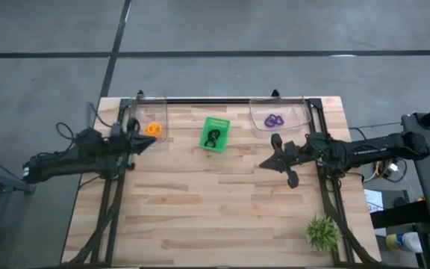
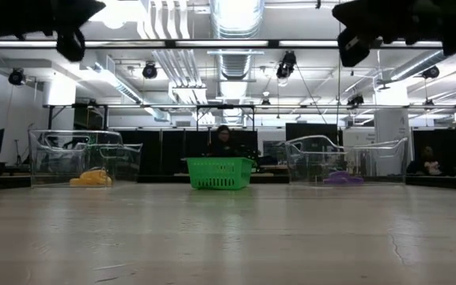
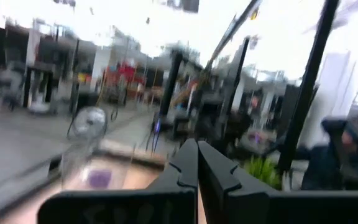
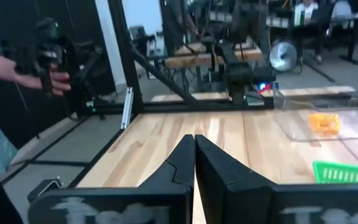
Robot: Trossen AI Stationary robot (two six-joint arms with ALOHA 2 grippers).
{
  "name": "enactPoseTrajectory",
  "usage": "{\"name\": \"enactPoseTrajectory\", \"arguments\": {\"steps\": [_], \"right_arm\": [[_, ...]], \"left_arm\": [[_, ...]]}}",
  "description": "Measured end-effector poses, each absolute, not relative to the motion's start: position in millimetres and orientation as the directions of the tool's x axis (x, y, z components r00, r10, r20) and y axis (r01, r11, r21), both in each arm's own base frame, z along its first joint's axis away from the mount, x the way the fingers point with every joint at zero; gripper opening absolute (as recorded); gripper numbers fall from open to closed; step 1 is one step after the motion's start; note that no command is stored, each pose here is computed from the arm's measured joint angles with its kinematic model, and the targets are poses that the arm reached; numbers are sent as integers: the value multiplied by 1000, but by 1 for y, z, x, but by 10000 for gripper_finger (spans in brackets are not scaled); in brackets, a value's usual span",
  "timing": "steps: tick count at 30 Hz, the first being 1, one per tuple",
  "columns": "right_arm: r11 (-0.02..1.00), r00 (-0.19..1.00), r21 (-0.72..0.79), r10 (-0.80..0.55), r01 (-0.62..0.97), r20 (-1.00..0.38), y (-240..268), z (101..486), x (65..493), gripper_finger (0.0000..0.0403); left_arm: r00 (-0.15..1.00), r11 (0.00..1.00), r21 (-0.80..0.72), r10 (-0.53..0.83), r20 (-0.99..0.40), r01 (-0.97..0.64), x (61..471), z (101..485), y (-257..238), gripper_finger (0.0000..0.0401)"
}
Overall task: Sort spring keychains
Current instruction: Return to Home Position
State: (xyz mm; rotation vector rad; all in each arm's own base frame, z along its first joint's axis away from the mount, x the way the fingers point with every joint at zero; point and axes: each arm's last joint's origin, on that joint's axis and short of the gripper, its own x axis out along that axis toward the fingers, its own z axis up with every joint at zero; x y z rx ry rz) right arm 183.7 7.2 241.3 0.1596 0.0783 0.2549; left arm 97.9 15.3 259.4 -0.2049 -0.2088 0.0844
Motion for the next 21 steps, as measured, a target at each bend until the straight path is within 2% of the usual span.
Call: {"name": "enactPoseTrajectory", "arguments": {"steps": [2, 9, 18, 21], "right_arm": [[955, 966, 162, 257, -250, -22, 7, 230, 180, 9], [936, 957, 222, 289, -273, -39, 8, 198, 162, 9], [930, 955, 220, 285, -296, 79, 9, 180, 128, 9], [931, 957, 223, 270, -288, 107, 9, 179, 120, 9]], "left_arm": [[982, 974, -215, 106, 159, -70, 101, 246, 16, 3], [975, 972, -221, 119, 187, -76, 106, 223, 17, 3], [981, 967, -239, 127, 146, -90, 108, 201, 18, 3], [976, 966, -244, 130, 174, -85, 107, 200, 18, 3]]}}
